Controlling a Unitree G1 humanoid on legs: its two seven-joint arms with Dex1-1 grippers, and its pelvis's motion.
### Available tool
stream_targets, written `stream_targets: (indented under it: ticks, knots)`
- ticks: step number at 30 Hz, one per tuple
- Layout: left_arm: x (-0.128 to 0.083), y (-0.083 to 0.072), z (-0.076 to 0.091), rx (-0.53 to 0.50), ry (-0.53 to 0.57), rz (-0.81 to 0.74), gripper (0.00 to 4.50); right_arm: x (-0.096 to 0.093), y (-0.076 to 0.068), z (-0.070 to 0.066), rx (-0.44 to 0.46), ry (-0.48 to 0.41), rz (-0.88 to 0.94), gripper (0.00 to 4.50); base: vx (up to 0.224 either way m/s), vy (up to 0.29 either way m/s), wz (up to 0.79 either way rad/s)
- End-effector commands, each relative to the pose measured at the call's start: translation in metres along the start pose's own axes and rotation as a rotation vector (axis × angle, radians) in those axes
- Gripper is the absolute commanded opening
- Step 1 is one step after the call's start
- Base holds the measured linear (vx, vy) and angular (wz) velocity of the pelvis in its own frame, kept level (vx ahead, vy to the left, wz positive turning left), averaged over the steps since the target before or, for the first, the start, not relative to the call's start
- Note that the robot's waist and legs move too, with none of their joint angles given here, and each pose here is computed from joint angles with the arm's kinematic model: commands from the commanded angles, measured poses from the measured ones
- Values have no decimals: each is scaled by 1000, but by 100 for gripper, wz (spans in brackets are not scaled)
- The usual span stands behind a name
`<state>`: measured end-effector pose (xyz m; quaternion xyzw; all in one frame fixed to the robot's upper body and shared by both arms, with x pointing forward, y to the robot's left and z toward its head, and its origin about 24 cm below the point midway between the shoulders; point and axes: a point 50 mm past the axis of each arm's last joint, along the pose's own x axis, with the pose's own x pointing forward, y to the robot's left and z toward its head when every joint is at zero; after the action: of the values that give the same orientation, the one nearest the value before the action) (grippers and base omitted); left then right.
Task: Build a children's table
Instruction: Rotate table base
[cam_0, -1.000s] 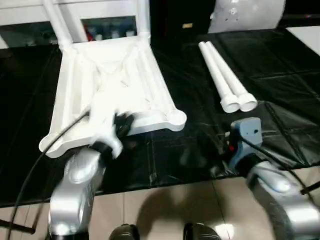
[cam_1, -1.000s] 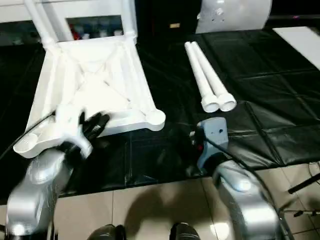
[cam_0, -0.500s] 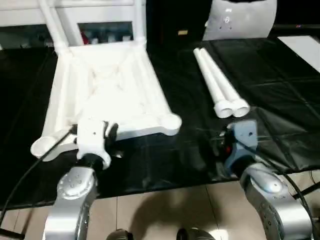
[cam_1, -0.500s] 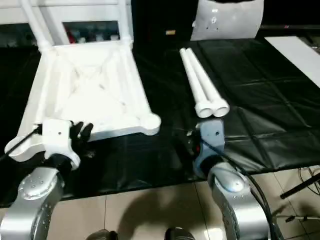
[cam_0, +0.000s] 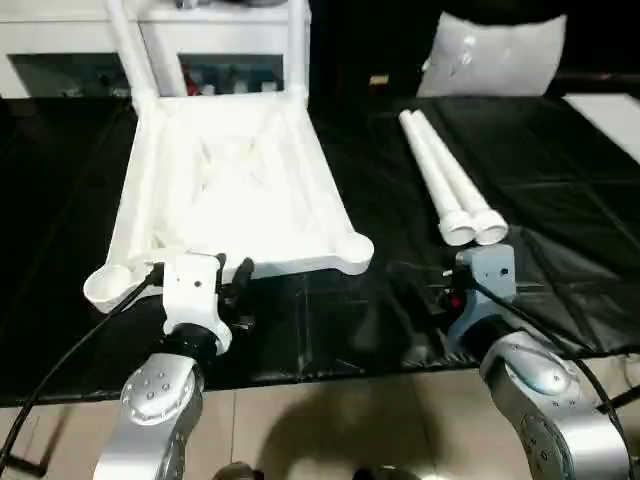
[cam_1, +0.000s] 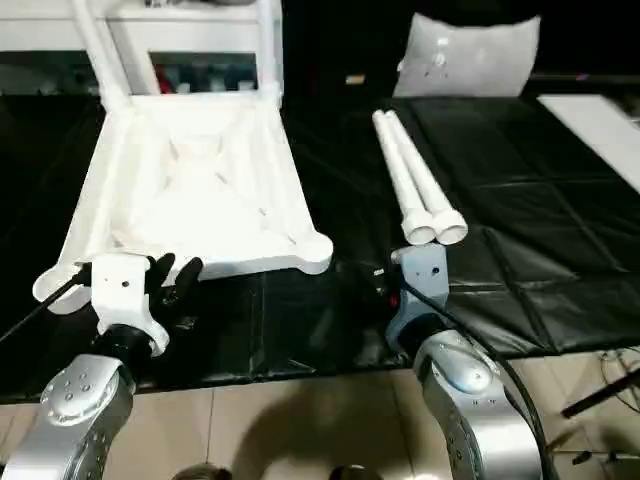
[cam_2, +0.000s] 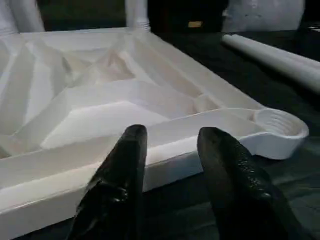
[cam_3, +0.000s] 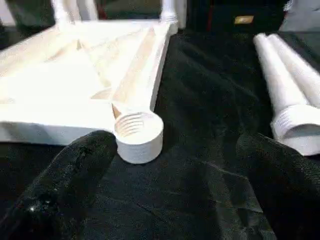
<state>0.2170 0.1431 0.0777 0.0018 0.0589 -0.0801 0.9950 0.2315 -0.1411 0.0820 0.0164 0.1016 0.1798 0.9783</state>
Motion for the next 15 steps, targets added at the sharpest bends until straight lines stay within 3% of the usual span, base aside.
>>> stream_targets:
  ticks: [1,6,15]
  knots:
    - [0,-5,4,4,-19,-21,223,-3,-1,4,-9,-20,-6,450,0,0,0]
    - [2,-8,5,5,-23,-27,257,-3,0,-1,-28,-10,4,450,67,-59,-6]
    - [4,-10,4,-4,-24,-30,323,-4,5,-2,-33,-10,23,450,117,27,5]
